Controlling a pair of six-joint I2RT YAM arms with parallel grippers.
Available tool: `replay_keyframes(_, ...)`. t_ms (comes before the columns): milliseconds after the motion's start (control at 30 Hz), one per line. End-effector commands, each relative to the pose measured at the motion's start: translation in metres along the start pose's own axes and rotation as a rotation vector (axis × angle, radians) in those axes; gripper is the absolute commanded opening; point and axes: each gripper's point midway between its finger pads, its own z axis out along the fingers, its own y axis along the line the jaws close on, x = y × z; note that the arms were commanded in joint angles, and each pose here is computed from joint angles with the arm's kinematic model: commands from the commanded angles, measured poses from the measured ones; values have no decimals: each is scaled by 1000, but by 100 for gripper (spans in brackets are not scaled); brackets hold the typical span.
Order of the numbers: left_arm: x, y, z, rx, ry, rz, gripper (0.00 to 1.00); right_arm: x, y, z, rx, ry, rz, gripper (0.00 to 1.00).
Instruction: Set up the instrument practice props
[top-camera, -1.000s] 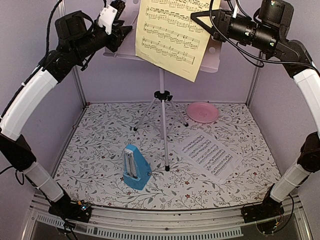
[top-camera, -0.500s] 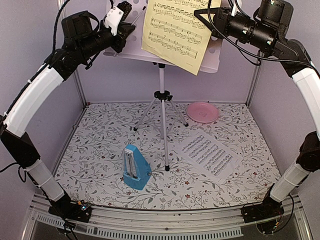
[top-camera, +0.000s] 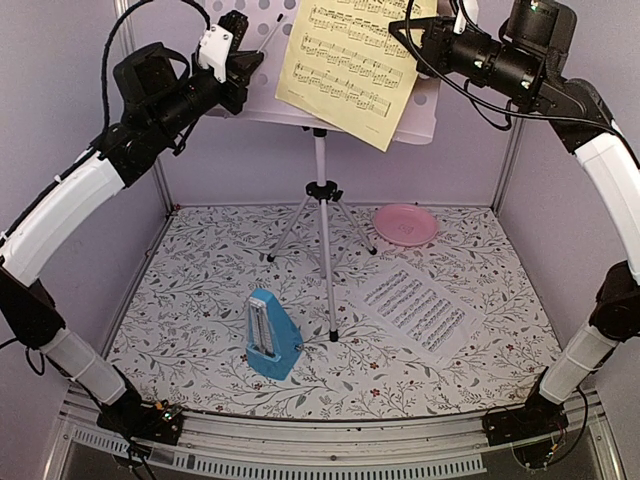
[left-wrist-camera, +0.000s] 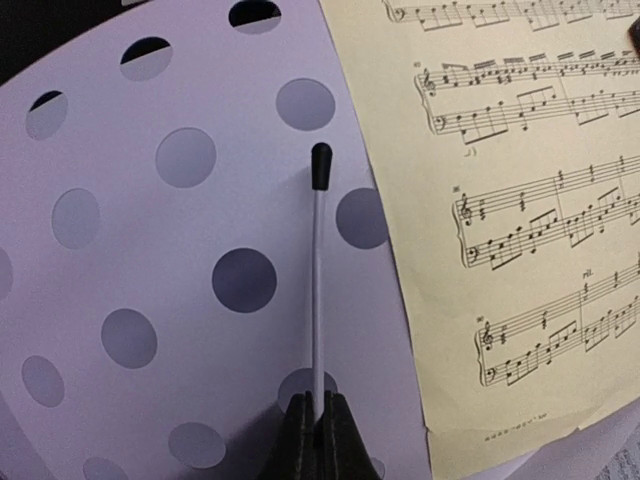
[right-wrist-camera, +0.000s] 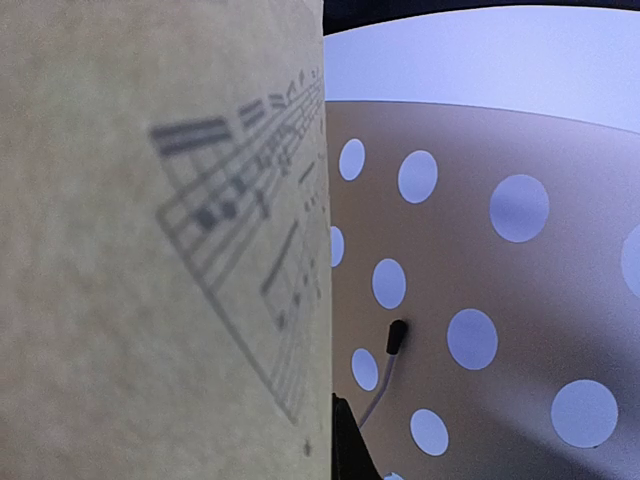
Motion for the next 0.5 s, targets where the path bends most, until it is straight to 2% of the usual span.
replay_keyframes(0,-29,17,-18,-82,-151,-32,0,-13,-3,2,28,-51,-11,0)
replay_keyframes(467,-28,-1,-3,7,-171,-25,0,-18,5,17,-16,-99,-4,0)
